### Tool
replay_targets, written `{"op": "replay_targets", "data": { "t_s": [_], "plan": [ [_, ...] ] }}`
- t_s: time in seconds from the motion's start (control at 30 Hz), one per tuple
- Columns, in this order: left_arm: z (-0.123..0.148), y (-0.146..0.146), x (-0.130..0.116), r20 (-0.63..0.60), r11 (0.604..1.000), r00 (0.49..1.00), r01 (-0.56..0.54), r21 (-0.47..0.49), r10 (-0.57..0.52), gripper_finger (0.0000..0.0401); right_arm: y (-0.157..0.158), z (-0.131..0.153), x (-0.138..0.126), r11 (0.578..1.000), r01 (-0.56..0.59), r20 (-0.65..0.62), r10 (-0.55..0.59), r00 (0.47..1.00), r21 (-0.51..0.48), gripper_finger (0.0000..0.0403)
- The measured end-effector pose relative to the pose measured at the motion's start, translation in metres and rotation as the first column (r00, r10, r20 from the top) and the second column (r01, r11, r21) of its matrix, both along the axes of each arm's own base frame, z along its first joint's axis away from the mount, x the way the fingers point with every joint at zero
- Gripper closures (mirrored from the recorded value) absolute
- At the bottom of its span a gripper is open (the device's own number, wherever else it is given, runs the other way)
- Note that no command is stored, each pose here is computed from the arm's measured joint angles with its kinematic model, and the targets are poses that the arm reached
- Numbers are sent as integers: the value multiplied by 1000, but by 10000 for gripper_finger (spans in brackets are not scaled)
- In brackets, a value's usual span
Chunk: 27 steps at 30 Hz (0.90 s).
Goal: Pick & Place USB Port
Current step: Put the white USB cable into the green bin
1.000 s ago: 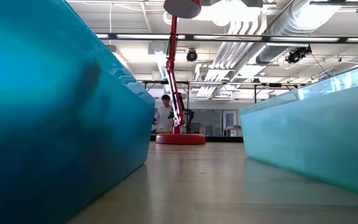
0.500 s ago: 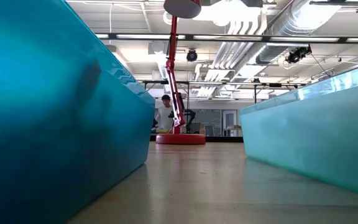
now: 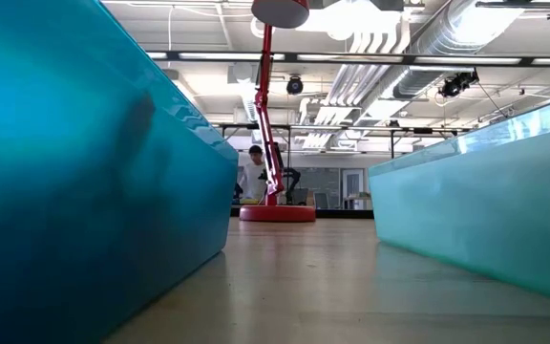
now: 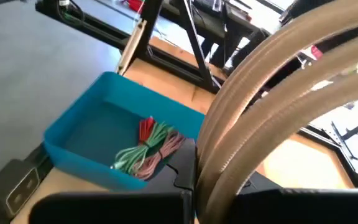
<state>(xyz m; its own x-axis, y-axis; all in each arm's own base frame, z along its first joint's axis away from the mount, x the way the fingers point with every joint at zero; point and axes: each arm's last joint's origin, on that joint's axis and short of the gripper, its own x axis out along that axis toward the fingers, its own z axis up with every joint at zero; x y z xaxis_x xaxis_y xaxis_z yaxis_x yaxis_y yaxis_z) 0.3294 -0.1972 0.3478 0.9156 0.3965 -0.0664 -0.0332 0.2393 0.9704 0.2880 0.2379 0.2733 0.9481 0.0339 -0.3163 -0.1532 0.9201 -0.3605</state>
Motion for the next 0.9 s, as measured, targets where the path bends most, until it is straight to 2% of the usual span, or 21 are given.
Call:
{"op": "replay_targets", "data": {
  "t_s": [0.23,0.4,0.57,0.73,0.9],
  "plan": [
    [-11,2,-3,-119,998,993,1,67,7,345,4,-3,-6,999,27,-5,-27,1000,-43,393],
    [-19,1,-7,-133,999,991,-24,-23,20,344,5,-7,-13,987,118,-14,-121,993,-112,393],
    [-29,-4,-15,-177,996,984,-39,-76,25,344,1,-18,-24,968,196,-78,-210,975,-158,393],
    [-41,-6,-26,-245,988,969,-67,-140,31,344,-6,-34,-37,964,253,-243,-266,933,-86,393],
    [-51,-6,-35,-310,970,950,-99,-223,25,344,-11,-46,-50,945,323,-478,-264,838,45,393]
  ]
}}
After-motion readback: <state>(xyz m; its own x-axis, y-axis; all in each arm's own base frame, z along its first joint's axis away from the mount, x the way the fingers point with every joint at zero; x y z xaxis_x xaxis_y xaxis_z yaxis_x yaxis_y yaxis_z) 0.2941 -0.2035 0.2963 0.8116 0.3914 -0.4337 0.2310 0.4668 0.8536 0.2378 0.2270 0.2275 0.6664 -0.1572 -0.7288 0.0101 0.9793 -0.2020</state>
